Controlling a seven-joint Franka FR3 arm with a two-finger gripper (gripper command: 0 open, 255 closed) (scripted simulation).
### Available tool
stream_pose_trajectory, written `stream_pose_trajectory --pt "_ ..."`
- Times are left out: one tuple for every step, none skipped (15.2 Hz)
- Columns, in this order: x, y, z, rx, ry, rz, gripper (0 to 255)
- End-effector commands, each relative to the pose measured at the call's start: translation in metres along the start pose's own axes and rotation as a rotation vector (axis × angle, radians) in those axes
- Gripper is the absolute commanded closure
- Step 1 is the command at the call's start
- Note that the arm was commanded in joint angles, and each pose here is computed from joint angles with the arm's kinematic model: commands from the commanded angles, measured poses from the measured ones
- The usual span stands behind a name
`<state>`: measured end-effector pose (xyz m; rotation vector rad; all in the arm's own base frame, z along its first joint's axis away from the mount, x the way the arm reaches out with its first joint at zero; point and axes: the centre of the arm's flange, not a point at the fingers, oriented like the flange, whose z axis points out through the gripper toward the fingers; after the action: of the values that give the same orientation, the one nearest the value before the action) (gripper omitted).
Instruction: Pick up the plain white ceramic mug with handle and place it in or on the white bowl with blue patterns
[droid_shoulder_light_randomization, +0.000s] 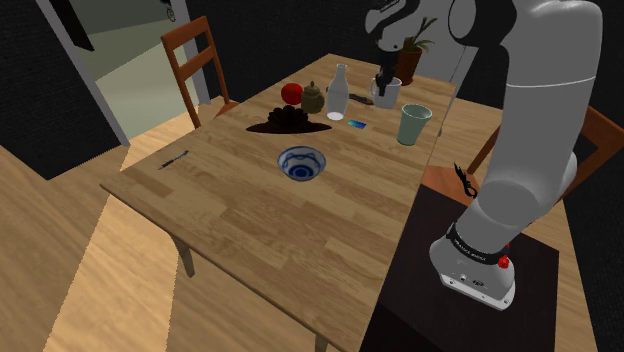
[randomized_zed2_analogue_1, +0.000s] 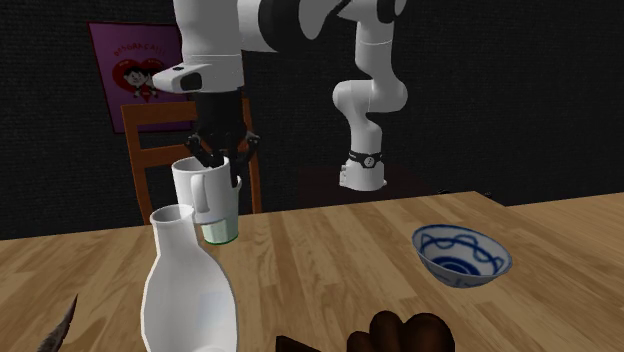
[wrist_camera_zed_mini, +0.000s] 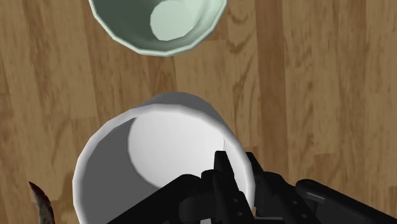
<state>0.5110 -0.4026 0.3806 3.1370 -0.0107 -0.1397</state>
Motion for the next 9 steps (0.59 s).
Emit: stream_pose_trajectory --pt "-0.001 0.0 -0.01 0.0 0.0 0.0 255" --pt "0.001 -0.013 -0.011 0.0 0.0 0.0 255" --pt "0.003 -0.026 -0.011 0.0 0.0 0.0 255" --pt "0.005 -0.039 -0.012 0.0 0.0 0.0 255" --pt "0.007 -0.053 -0.013 0.0 0.0 0.0 255" --pt "0.009 -0.066 -0.014 0.0 0.0 0.0 255" --pt "0.01 -0.079 -0.015 0.0 0.0 0.0 255" --pt "0.012 -0.092 -0.015 0.0 0.0 0.0 255" --pt "0.014 -0.105 -0.016 0.0 0.0 0.0 255"
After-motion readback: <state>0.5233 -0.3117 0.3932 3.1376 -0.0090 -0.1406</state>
